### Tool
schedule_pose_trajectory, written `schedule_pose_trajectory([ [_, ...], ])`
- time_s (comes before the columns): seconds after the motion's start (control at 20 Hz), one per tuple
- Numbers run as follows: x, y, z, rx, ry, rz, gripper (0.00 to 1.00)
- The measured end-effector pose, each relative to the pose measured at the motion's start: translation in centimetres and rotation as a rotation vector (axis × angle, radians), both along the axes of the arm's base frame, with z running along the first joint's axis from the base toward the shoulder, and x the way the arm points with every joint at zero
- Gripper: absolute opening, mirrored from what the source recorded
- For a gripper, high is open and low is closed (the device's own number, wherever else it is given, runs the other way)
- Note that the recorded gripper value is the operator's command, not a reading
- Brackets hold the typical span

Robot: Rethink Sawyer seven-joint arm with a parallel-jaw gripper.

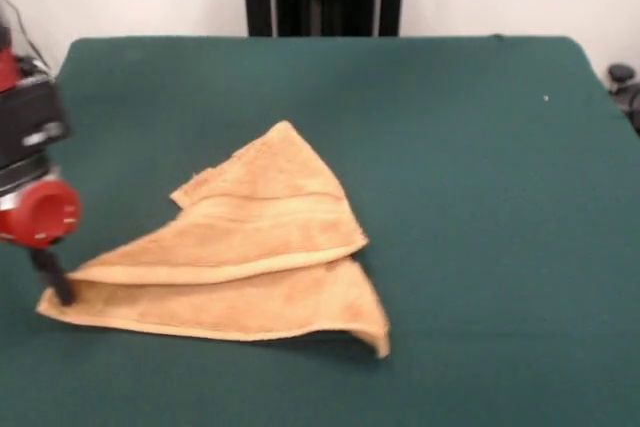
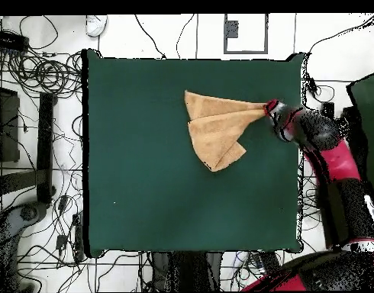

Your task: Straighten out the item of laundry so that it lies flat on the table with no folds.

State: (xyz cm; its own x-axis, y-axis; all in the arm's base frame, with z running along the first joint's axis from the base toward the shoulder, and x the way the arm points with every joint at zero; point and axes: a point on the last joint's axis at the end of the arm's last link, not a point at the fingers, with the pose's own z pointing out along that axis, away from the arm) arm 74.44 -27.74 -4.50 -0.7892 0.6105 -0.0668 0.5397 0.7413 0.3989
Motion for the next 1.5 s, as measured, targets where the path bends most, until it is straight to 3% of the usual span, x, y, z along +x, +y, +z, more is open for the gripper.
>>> schedule_pose_trajectory([
  [0.1, 0.3, -2.8, -0.8, 0.079, 0.038, 0.057, 0.00],
  [0.35, 1.5, -4.4, -1.2, 0.159, 0.059, 0.193, 0.00],
  [0.5, 2.1, -5.4, -1.4, 0.190, 0.030, 0.286, 0.00],
  [0.9, 3.1, -7.6, -1.6, 0.184, -0.072, 0.456, 0.00],
  [1.1, 3.4, -8.8, -1.7, 0.178, -0.106, 0.507, 0.00],
  [1.5, 4.8, -10.2, -1.8, 0.155, -0.162, 0.538, 0.00],
])
